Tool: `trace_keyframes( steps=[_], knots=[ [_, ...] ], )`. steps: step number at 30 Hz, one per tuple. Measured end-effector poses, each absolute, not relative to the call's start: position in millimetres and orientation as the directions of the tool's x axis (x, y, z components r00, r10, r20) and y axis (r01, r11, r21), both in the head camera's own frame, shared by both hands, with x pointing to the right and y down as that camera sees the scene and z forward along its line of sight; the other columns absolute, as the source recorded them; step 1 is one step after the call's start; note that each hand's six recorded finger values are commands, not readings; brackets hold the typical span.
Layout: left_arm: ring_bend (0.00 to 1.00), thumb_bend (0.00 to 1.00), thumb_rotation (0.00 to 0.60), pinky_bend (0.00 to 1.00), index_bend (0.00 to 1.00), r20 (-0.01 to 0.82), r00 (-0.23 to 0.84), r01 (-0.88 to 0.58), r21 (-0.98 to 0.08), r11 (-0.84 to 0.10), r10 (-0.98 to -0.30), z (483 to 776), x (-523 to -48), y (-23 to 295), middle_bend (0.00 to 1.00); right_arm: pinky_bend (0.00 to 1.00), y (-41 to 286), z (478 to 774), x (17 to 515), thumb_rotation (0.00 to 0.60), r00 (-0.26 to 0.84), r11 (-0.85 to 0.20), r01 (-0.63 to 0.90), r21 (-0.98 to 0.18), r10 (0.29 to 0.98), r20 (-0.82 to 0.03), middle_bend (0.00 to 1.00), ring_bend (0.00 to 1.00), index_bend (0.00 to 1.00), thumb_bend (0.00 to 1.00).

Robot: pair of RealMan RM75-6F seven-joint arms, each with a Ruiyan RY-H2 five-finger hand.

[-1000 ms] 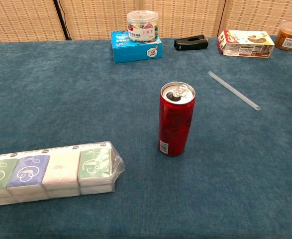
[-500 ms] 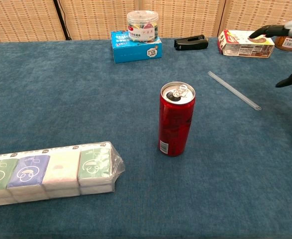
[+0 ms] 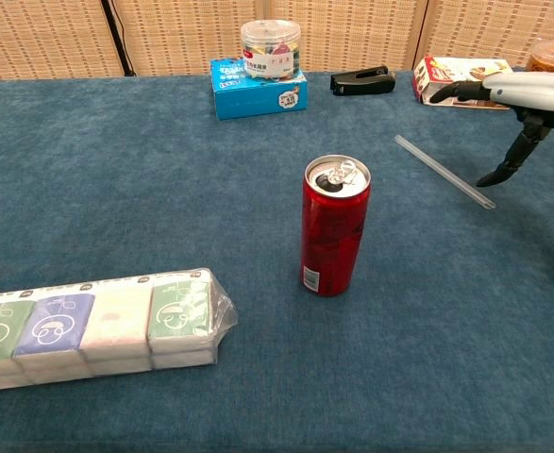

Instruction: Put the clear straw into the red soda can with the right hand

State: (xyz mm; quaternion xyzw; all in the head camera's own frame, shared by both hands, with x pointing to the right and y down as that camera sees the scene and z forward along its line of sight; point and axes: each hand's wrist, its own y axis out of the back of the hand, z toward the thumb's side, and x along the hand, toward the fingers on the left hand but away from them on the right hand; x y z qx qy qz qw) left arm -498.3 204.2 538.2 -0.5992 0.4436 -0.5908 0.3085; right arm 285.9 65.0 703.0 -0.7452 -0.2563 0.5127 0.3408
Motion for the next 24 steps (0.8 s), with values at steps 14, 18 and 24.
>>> trace_keyframes(
  steps=[14, 18, 24],
  knots=[
    [0.00, 0.00, 0.600, 0.00, 0.00, 0.420, -0.107, -0.167, -0.901, -0.401, -0.901, 537, -501, 203, 0.00, 0.00, 69, 725, 258, 0.600, 0.363, -0.620, -0.034, -0.784, 0.723, -0.588, 0.00, 0.00, 0.00, 0.00],
    [0.00, 0.00, 0.600, 0.00, 0.00, 0.419, -0.109, -0.168, -0.902, -0.398, -0.902, 537, -501, 202, 0.00, 0.00, 72, 729, 258, 0.600, 0.360, -0.613, -0.060, -0.788, 0.723, -0.590, 0.00, 0.00, 0.00, 0.00],
    [0.00, 0.00, 0.600, 0.00, 0.00, 0.423, -0.110, -0.168, -0.900, -0.402, -0.900, 538, -501, 202, 0.00, 0.00, 71, 732, 267, 0.600, 0.342, -0.598, -0.103, -0.795, 0.729, -0.593, 0.00, 0.00, 0.00, 0.00]
  ],
)
